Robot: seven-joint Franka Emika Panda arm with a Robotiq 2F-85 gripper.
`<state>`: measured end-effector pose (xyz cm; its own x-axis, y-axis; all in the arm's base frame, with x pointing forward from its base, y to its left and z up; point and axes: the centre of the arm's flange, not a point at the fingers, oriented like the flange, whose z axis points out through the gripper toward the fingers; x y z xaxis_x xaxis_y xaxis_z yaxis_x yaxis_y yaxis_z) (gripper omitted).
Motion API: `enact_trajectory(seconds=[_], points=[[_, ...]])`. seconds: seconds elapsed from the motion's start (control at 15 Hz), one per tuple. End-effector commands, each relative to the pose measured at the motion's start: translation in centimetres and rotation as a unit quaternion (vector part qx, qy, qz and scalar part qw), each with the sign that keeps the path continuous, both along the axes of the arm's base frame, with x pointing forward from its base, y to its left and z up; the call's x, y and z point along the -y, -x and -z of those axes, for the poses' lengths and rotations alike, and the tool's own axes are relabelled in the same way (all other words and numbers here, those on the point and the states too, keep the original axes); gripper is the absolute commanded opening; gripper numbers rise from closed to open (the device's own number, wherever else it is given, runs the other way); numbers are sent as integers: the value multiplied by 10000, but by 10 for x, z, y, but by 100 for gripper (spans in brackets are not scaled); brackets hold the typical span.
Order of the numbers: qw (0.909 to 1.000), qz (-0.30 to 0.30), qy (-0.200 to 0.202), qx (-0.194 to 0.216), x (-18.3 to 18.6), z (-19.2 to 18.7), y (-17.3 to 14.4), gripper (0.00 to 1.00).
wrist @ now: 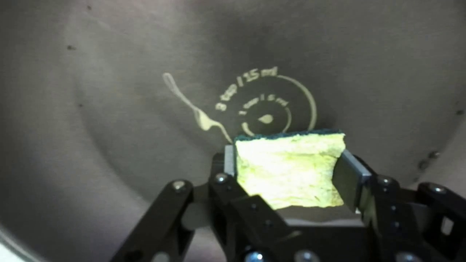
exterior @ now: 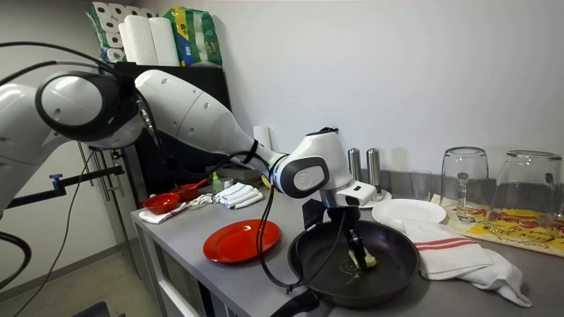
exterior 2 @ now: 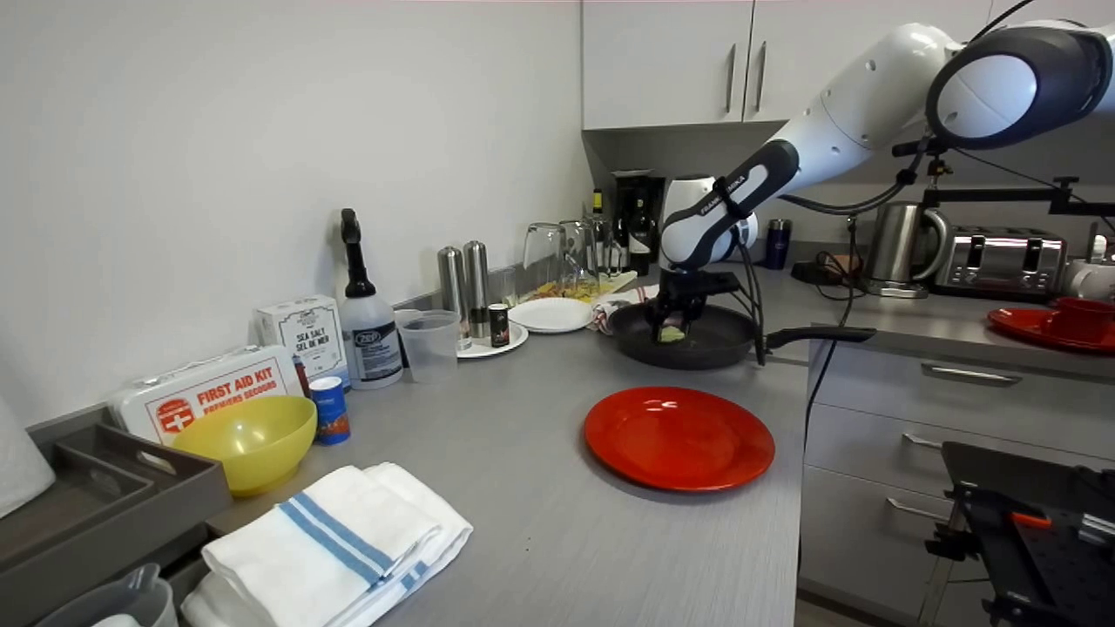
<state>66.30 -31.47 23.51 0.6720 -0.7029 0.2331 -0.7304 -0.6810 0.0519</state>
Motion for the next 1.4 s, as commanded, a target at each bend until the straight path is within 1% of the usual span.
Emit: enact_trajectory(seconds=[0.0,0.13,0.27,0.4,0.53,0.67,0.87,0.93,1.0,1.13,1.33], points=[[9977,613,216,-202,30,28,24,39],[9955,890,244,-232,43,27,35,39],[9927,1176,148,-230,49,27,46,39],[9879,1543,-124,-58,49,25,54,39],[9820,1860,-325,-13,45,24,61,39],[9817,1833,-513,-29,36,23,67,39],[9922,1092,-596,-23,15,19,77,39],[9959,725,-534,-29,8,17,79,39],[9978,451,-493,-14,1,15,81,39],[9991,-106,-406,-32,-11,11,83,39],[9949,-892,-452,-106,-31,9,85,39]])
